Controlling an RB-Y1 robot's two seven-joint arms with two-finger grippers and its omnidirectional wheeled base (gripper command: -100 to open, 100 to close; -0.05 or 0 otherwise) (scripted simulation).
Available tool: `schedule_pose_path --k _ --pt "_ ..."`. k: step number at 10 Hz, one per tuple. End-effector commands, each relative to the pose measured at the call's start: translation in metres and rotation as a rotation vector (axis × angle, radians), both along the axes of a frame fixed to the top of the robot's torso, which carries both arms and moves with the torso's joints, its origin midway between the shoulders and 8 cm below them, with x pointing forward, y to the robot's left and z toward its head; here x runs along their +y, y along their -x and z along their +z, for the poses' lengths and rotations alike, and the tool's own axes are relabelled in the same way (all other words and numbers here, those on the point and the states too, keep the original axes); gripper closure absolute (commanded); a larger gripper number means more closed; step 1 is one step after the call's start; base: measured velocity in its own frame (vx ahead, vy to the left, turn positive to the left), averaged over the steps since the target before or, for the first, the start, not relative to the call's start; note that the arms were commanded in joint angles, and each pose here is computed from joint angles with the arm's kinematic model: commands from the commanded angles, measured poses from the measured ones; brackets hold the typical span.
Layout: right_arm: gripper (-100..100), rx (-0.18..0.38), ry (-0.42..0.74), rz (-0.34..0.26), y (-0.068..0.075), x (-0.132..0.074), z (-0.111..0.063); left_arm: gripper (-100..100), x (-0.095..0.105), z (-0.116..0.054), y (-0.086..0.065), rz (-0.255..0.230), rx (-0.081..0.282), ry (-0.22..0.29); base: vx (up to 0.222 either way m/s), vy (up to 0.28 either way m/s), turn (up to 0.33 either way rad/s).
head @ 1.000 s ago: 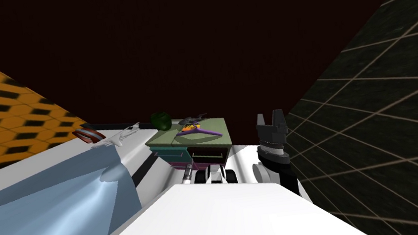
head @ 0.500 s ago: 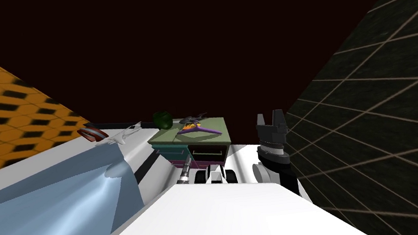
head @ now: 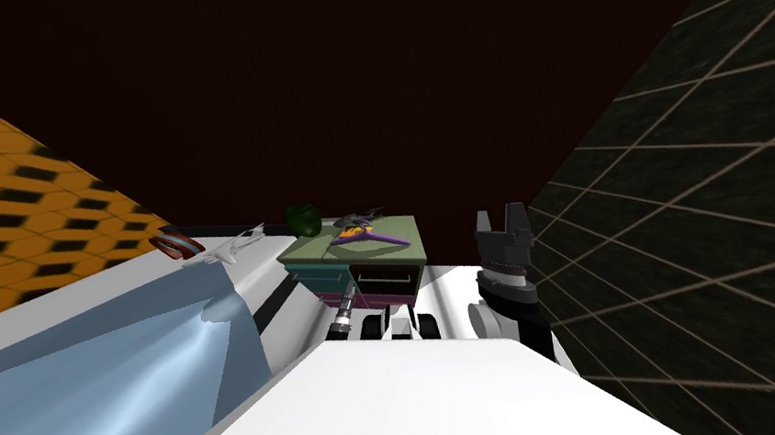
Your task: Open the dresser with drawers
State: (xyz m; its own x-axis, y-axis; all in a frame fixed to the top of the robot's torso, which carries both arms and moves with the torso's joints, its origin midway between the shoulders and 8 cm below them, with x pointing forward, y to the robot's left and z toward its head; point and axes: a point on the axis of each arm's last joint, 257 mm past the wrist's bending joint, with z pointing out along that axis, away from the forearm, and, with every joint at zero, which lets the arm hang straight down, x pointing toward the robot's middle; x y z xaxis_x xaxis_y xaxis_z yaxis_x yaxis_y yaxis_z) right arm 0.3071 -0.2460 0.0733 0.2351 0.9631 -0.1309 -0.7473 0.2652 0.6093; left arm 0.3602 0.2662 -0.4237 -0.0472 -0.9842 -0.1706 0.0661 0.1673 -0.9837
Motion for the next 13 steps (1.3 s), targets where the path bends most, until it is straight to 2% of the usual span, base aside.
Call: schedule_pose_path --k 1,2,3,5,6,9,11,12,13 --pt "0 0.0 0.0 0.0 0.0 0.0 0.0 -100 0.001 0.001 -0.021 -0.002 0.015 0.01 -0.075 0.0 0.006" --pt "0 0.0 0.0 0.0 0.0 0.0 0.0 -100 0.001 0.001 -0.021 -0.002 0.015 0.01 -0.046 0.001 0.0" --pt "0 0.0 0.0 0.0 0.0 0.0 0.0 -100 0.0 0.002 -0.036 -0.003 0.027 0.02 -0.069 -0.008 0.007" --pt "0 0.0 0.0 0.0 0.0 0.0 0.0 -100 0.0 0.002 -0.036 -0.003 0.027 0.02 -0.046 -0.005 0.002" --pt "0 0.0 0.0 0.0 0.0 0.0 0.0 -100 -0.003 0.003 -0.05 -0.004 0.039 0.032 -0.043 -0.003 0.007" --pt "0 0.0 0.0 0.0 0.0 0.0 0.0 -100 -0.01 0.004 -0.069 -0.006 0.056 0.052 -0.073 -0.009 0.004" --pt "0 0.0 0.0 0.0 0.0 0.0 0.0 -100 -0.01 0.004 -0.069 -0.006 0.056 0.052 -0.025 -0.001 0.001" --pt "0 0.0 0.0 0.0 0.0 0.0 0.0 -100 -0.014 0.005 -0.08 -0.007 0.067 0.066 -0.037 -0.003 0.008" --pt "0 0.0 0.0 0.0 0.0 0.0 0.0 -100 -0.014 0.003 -0.079 -0.007 0.072 0.065 -0.036 -0.003 -0.002"
